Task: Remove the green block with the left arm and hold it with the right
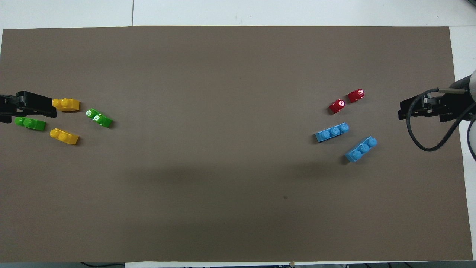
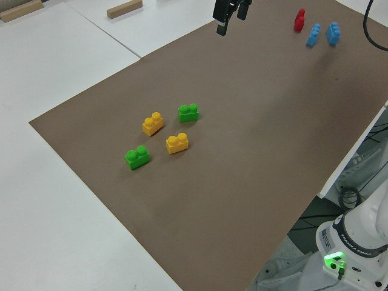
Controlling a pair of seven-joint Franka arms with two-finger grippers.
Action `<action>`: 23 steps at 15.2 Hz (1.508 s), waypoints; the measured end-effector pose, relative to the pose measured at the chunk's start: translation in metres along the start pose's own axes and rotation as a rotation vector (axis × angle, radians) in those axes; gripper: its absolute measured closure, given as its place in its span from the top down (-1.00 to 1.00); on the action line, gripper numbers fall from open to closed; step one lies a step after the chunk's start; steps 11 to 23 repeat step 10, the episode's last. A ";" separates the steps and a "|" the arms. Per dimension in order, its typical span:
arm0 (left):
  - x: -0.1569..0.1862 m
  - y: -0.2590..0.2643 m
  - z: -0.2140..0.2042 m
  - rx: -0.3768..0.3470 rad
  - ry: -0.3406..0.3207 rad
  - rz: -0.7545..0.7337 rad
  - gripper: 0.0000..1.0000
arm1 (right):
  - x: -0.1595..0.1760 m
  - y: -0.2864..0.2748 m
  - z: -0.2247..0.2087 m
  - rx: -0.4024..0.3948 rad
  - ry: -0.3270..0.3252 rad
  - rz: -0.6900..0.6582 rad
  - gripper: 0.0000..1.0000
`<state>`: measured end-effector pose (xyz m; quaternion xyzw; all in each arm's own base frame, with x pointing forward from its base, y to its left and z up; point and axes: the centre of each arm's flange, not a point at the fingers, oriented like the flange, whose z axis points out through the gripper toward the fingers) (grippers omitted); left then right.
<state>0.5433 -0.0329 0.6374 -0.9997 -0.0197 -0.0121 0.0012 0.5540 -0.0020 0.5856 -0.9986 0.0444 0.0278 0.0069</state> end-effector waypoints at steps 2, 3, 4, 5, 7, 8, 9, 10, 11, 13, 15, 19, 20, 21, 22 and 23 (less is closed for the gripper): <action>0.000 0.000 0.000 0.000 0.000 0.000 1.00 | 0.000 0.000 0.000 0.000 0.000 0.000 0.97; 0.000 0.000 0.000 0.000 0.000 0.000 1.00 | 0.000 0.000 0.000 0.000 0.000 0.000 1.00; 0.000 0.000 0.001 0.000 -0.001 0.001 1.00 | 0.000 0.000 0.000 0.000 0.000 0.000 1.00; 0.000 0.001 0.001 0.000 -0.002 0.001 1.00 | 0.000 0.000 0.000 0.000 0.000 0.001 1.00; 0.000 0.001 0.002 0.000 -0.003 0.002 1.00 | 0.000 0.001 0.000 0.000 0.000 0.003 0.97; 0.000 0.001 0.002 0.000 -0.004 0.002 1.00 | 0.000 0.002 0.000 -0.002 0.000 0.007 1.00; 0.000 0.002 0.002 0.000 -0.004 0.003 1.00 | 0.000 0.004 0.000 -0.006 0.000 0.010 1.00; 0.000 0.002 0.002 0.000 -0.004 0.003 1.00 | 0.001 0.006 0.000 -0.015 0.001 0.011 1.00; 0.000 0.002 0.002 0.000 -0.004 0.003 1.00 | 0.001 0.006 0.000 -0.015 0.001 0.011 1.00; 0.000 0.002 0.002 0.000 -0.004 0.003 1.00 | 0.001 0.006 0.000 -0.015 0.001 0.011 1.00; 0.000 0.002 0.002 0.000 -0.004 0.003 1.00 | 0.001 0.006 0.000 -0.015 0.001 0.011 1.00; 0.000 0.002 0.002 0.000 -0.004 0.003 1.00 | 0.001 0.006 0.000 -0.015 0.001 0.011 1.00; 0.000 0.002 0.002 0.000 -0.004 0.003 1.00 | 0.001 0.006 0.000 -0.015 0.001 0.011 1.00; 0.000 0.002 0.002 0.000 -0.004 0.003 1.00 | 0.001 0.006 0.000 -0.015 0.001 0.011 1.00; 0.000 0.002 0.002 0.000 -0.004 0.003 1.00 | 0.001 0.006 0.000 -0.015 0.001 0.011 1.00; 0.000 0.002 0.002 0.000 -0.004 0.003 1.00 | 0.001 0.006 0.000 -0.015 0.001 0.011 1.00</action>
